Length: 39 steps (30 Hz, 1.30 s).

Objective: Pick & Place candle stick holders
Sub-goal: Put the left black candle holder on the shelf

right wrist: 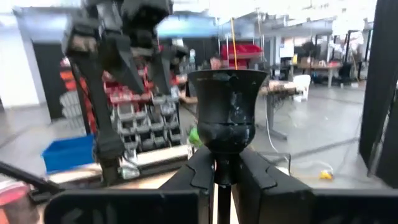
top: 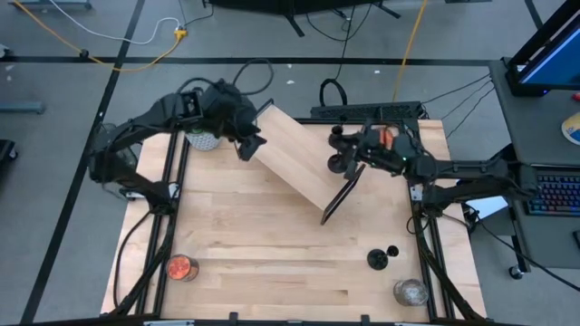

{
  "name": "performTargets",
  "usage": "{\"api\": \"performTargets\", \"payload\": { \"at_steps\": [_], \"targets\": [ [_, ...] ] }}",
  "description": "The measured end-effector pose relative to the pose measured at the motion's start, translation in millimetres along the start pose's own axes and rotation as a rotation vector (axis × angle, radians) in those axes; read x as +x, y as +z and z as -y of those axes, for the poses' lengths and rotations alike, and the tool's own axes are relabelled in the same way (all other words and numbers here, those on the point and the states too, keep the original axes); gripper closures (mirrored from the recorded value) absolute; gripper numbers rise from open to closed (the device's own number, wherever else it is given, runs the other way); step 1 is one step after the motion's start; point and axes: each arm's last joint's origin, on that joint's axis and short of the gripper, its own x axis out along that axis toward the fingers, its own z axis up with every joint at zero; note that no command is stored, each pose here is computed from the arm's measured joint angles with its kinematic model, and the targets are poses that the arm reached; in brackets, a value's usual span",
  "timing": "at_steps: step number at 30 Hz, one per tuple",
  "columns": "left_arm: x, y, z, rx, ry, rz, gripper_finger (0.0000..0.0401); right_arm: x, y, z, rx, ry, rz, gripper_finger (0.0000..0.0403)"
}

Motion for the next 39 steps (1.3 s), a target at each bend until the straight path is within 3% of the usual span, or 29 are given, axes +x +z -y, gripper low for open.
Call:
{"api": "performTargets", "payload": {
  "at_steps": [7, 19, 29, 39],
  "targets": [
    [-7.0, -42.1, -7.9, -0.068, -0.042, 0.137, 0.0192, -18.4, -19.6, 3.6, -0.005, 0.003, 0.085, 0.0382],
    [-17.7, -89.9, -11.2, -0.088, -0.108, 0.294, 0.0192, -23.4, -36.3, 5.4, -0.045, -0.004, 0.04, 0.0382],
    [-18.7, -109.0, -15.8, -0.117, -0.127, 0.34, 0.0192, -29.2, -41.5, 7.1, -0.032, -0.025, 0.081, 0.0382],
    [-17.7, -110.1, -16.1, -0.125, -0.125, 0.331, 0.0192, -29.0, -43.6, 6.9, -0.004, -0.021, 0.06, 0.0382]
  ]
}}
